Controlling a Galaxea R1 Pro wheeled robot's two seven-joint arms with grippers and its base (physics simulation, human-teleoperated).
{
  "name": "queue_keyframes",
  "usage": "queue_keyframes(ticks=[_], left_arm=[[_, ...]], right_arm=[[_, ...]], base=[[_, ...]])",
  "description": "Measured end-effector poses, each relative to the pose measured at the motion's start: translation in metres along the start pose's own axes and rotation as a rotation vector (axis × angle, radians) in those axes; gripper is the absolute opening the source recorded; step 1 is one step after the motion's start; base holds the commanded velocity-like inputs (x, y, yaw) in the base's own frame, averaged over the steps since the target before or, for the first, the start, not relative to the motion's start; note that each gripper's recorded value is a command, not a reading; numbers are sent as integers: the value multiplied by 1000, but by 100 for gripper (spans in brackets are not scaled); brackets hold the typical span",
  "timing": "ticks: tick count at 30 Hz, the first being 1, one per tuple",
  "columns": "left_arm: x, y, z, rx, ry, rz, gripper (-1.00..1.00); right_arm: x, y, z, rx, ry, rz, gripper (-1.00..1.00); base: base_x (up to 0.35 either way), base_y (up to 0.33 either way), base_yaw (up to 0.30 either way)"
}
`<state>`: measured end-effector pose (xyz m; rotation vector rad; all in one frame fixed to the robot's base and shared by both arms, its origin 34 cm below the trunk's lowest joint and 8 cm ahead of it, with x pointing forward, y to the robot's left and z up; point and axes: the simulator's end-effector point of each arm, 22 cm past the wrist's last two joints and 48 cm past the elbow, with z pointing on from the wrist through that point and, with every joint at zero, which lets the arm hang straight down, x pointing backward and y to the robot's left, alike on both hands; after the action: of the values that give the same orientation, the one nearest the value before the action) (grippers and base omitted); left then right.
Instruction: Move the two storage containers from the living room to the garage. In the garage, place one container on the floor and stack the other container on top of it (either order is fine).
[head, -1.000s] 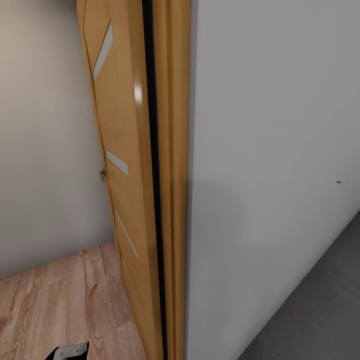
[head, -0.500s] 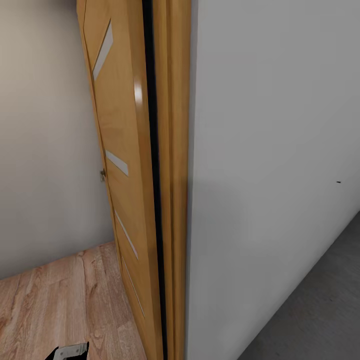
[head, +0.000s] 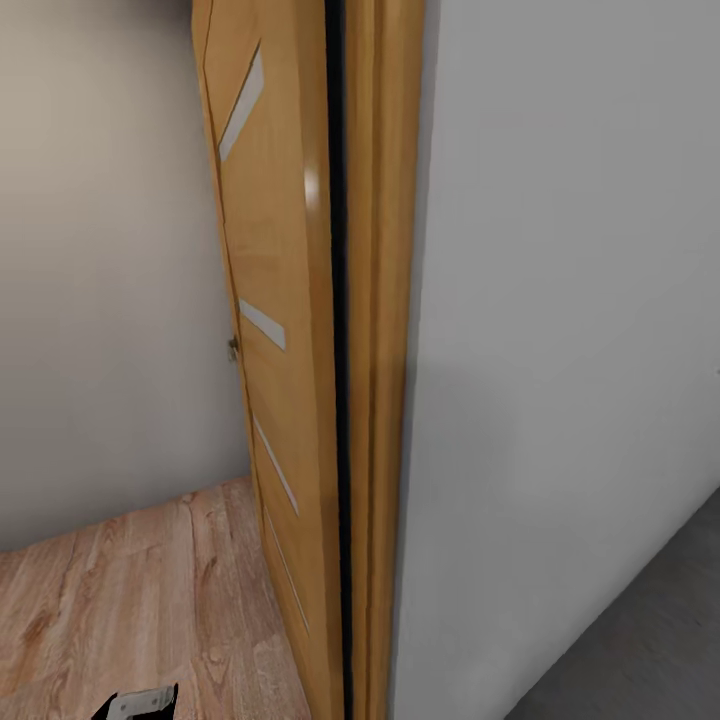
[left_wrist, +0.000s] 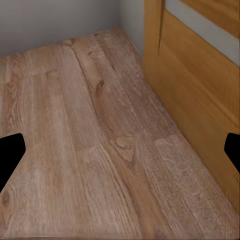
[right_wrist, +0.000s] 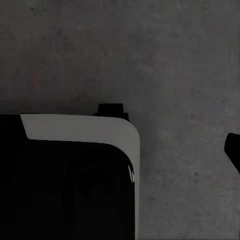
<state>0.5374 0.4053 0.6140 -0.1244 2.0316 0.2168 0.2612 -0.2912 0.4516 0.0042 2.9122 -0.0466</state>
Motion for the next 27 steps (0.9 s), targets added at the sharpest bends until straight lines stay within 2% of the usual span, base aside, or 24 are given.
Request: queue_keyframes(ticks=[13,20,27], left_arm=[[0,0,0,0,0,0,100],[0,0,0,0,0,0,100],[0,0,0,0,0,0,100]], right_arm=[[0,0,0,0,0,0,100],[0,0,0,0,0,0,100],[0,0,0,0,0,0,100]], base=[[0,0,55],[0,0,200],[0,0,50]])
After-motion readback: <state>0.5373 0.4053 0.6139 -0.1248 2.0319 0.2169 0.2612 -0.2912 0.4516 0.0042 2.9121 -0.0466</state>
